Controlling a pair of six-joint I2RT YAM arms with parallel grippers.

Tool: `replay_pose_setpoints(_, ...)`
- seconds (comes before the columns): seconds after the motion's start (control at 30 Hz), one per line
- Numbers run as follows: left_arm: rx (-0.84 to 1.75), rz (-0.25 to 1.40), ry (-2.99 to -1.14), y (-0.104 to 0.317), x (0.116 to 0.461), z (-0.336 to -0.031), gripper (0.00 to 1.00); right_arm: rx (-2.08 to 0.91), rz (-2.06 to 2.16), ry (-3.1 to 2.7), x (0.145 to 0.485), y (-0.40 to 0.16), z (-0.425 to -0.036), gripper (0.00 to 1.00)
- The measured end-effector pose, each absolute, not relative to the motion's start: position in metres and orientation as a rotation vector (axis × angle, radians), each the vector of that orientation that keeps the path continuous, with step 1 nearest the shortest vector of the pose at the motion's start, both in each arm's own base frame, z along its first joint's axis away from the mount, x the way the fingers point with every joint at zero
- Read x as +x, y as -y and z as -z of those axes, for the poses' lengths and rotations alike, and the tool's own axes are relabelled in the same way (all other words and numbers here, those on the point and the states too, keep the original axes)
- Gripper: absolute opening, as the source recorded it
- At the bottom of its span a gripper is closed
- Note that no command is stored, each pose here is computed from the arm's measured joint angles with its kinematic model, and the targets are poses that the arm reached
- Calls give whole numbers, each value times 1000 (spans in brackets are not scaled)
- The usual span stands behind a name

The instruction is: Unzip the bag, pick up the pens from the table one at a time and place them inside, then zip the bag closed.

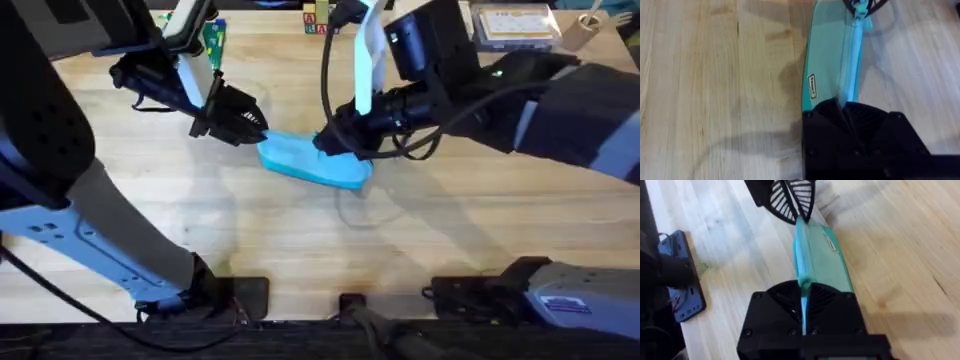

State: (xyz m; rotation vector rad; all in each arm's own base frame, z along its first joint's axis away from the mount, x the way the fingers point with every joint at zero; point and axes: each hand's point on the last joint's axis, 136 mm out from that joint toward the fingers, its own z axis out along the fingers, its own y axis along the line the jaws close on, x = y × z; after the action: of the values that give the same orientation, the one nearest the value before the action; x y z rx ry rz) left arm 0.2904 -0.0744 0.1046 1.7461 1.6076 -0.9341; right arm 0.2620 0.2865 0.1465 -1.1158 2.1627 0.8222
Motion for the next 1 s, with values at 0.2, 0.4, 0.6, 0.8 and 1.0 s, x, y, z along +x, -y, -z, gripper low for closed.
replay_pose_setpoints(0.2,1746,934,-1607,74,290,-105,42,-1117,-839,-2135,267,-298,-143,32)
replay_pose_setpoints(0.4,1744,934,-1606,75,291,-105,42,-1119,-864,-2077,275,-315,-141,32)
replay_pose_setpoints(0.6,1743,934,-1606,75,291,-105,42,-1115,-897,-2039,279,-331,-139,32)
replay_pose_setpoints(0.8,1744,934,-1606,75,291,-105,42,-1113,-922,-2010,280,-346,-136,32)
replay_pose_setpoints(1.0,1744,934,-1606,75,291,-105,42,-1095,-937,-1996,282,-351,-138,32)
